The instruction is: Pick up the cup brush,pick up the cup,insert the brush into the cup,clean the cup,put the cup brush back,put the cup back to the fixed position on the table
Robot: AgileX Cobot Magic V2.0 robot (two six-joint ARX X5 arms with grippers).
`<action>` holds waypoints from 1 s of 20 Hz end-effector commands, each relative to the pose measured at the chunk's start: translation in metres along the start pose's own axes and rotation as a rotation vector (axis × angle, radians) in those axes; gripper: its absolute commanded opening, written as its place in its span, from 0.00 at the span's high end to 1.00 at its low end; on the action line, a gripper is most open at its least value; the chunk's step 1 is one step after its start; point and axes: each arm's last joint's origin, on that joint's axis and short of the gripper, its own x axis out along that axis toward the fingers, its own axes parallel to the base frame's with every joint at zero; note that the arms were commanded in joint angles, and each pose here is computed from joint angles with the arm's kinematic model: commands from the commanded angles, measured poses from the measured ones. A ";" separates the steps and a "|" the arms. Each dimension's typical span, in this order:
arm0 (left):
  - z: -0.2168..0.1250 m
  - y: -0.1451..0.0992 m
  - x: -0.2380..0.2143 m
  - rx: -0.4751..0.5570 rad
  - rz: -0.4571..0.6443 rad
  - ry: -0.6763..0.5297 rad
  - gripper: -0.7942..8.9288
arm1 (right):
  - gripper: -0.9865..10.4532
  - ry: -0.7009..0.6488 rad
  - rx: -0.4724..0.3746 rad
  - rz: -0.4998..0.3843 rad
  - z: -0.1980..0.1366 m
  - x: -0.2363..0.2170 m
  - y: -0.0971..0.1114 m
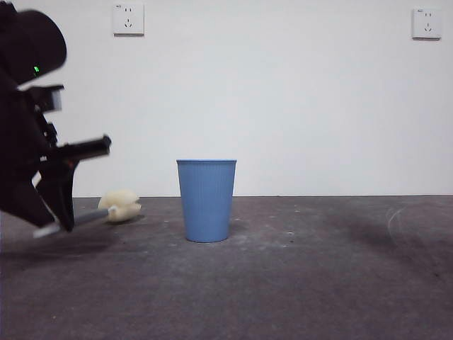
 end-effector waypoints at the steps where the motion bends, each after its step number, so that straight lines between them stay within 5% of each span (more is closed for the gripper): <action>1: -0.005 0.001 0.014 0.007 0.045 0.029 0.93 | 0.92 -0.016 0.021 -0.001 0.002 -0.001 0.000; 8: -0.014 -0.002 0.030 0.029 0.059 0.090 0.90 | 0.92 -0.005 0.013 -0.001 0.002 0.002 0.002; 12: -0.016 -0.001 0.025 0.031 0.060 0.112 0.51 | 0.92 0.003 0.006 -0.001 0.001 0.004 0.003; 20: -0.007 -0.004 -0.014 0.046 0.001 0.036 0.50 | 0.93 -0.005 -0.023 -0.046 0.002 0.006 0.003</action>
